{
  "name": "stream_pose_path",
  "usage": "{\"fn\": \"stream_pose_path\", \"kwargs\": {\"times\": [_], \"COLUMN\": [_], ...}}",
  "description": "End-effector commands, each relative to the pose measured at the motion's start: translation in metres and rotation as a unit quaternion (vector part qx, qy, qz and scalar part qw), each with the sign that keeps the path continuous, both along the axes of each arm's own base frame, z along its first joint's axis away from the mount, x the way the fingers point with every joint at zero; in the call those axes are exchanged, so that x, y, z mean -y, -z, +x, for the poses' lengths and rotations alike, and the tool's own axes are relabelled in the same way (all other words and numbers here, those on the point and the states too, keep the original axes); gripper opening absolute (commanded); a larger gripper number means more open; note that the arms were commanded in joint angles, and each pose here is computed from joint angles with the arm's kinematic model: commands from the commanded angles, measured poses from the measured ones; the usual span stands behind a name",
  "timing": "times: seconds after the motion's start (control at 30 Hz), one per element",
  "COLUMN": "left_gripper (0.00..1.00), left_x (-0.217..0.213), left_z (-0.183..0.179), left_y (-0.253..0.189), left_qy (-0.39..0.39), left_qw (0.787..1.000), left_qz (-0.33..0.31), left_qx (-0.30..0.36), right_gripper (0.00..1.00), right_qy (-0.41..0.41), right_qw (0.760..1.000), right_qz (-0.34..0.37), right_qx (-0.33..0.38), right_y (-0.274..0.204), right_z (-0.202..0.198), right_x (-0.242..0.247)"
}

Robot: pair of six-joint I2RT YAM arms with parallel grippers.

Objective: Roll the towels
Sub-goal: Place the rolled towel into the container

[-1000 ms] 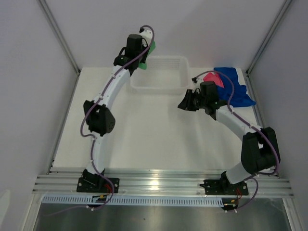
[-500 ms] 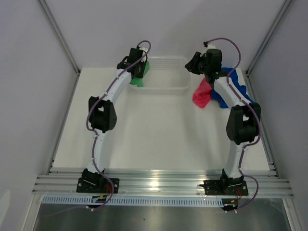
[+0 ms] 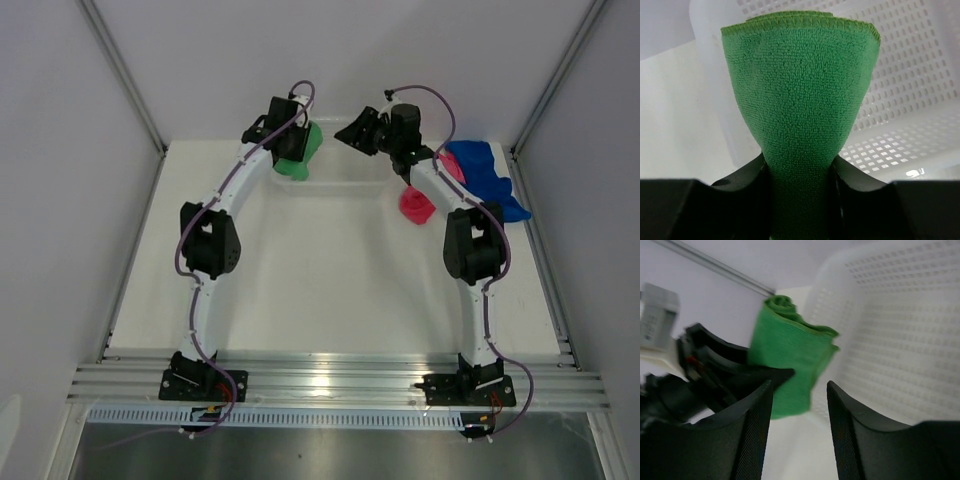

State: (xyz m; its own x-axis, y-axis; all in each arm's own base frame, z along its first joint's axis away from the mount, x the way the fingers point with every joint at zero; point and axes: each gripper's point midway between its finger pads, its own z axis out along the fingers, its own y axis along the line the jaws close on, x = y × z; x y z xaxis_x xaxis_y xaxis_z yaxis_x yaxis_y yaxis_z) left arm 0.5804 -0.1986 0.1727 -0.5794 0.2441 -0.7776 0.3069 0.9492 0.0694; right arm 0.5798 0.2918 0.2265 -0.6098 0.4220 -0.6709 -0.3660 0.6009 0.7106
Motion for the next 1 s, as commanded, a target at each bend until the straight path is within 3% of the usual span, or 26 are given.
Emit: {"fn": "stream_pose_path", "kwargs": {"times": [0.0,0.2,0.5,0.77,0.97], "left_gripper": [0.01,0.02,0.02,0.04,0.06], "left_x": [0.014,0.027,0.043,0.054,0.061], "left_z": [-0.006,-0.011,-0.02,-0.016,-0.012], "left_y": [-0.06,-0.064,-0.061,-0.057,-0.058], "left_qy": [0.03,0.056,0.095,0.113,0.137], "left_qw": [0.997,0.995,0.991,0.981,0.969], "left_qz": [-0.009,0.008,0.026,0.098,0.139], "left_qx": [0.067,0.078,0.086,0.125,0.153], "right_gripper": [0.51,0.56,0.58,0.6,0.67], "right_qy": [0.02,0.032,0.078,0.097,0.076], "right_qw": [0.995,0.983,0.973,0.962,0.962], "right_qz": [0.1,0.162,0.181,0.168,0.186], "right_qx": [-0.017,-0.086,-0.122,-0.192,-0.183], "right_y": [-0.045,-0.027,-0.012,0.026,0.023], "right_z": [0.003,0.005,0.011,0.004,0.006], "right_x": [-0.026,-0.049,-0.051,-0.057,-0.066]}}
